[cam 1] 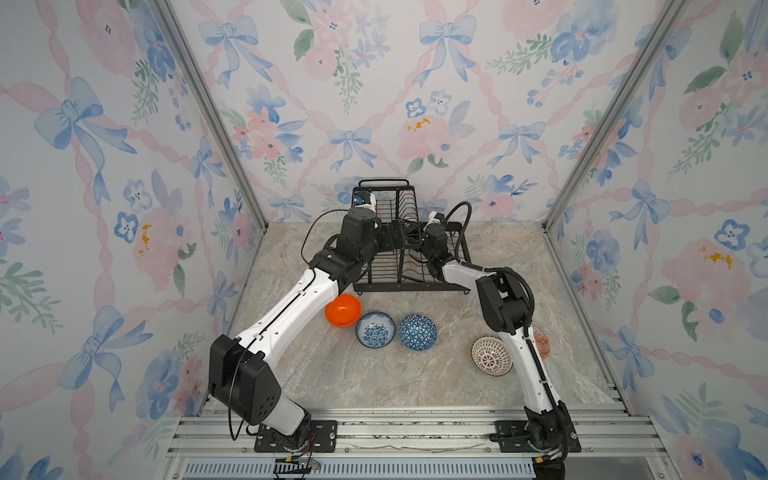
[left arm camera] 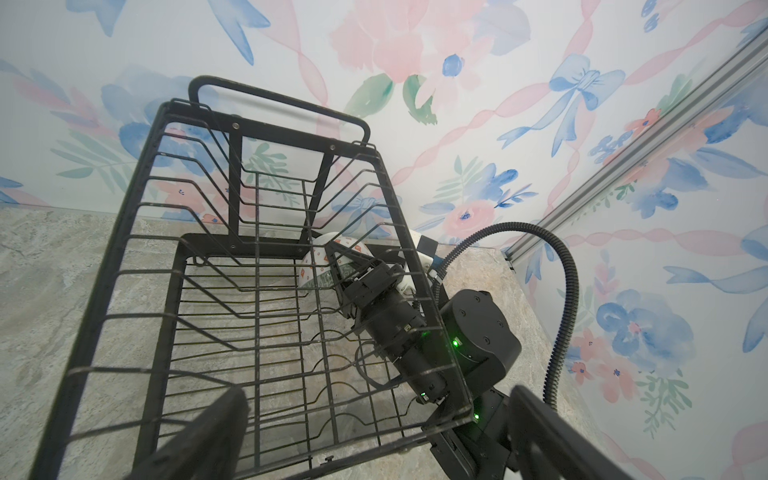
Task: Load the bowls into the dish rack
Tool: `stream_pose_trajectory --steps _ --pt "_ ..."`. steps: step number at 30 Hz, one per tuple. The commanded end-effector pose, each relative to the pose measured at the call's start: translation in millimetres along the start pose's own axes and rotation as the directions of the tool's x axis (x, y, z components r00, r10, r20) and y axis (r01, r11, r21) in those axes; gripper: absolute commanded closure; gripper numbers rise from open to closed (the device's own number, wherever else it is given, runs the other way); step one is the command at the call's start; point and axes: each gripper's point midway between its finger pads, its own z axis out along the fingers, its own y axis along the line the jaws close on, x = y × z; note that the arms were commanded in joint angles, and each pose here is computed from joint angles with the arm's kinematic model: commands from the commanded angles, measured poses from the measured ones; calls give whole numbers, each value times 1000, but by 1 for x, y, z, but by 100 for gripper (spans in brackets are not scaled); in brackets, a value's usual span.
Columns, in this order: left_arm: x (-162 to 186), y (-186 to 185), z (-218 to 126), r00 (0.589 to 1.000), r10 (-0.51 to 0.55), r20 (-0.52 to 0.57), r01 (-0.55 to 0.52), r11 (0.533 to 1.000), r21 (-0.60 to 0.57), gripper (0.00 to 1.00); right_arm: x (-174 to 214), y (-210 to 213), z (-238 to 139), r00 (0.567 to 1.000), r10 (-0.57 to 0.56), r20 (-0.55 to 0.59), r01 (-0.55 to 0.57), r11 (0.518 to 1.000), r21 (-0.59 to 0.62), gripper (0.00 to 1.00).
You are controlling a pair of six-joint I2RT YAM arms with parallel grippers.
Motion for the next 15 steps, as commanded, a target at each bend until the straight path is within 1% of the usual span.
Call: stream_pose_trajectory --steps 1,15 --pt "4 6 -4 1000 17 -12 -17 1000 -10 2 -15 22 3 998 -25 65 30 996 -79 100" --pt "9 11 -5 1000 19 -22 -19 1000 -18 2 -10 12 3 995 -32 93 39 996 -77 100"
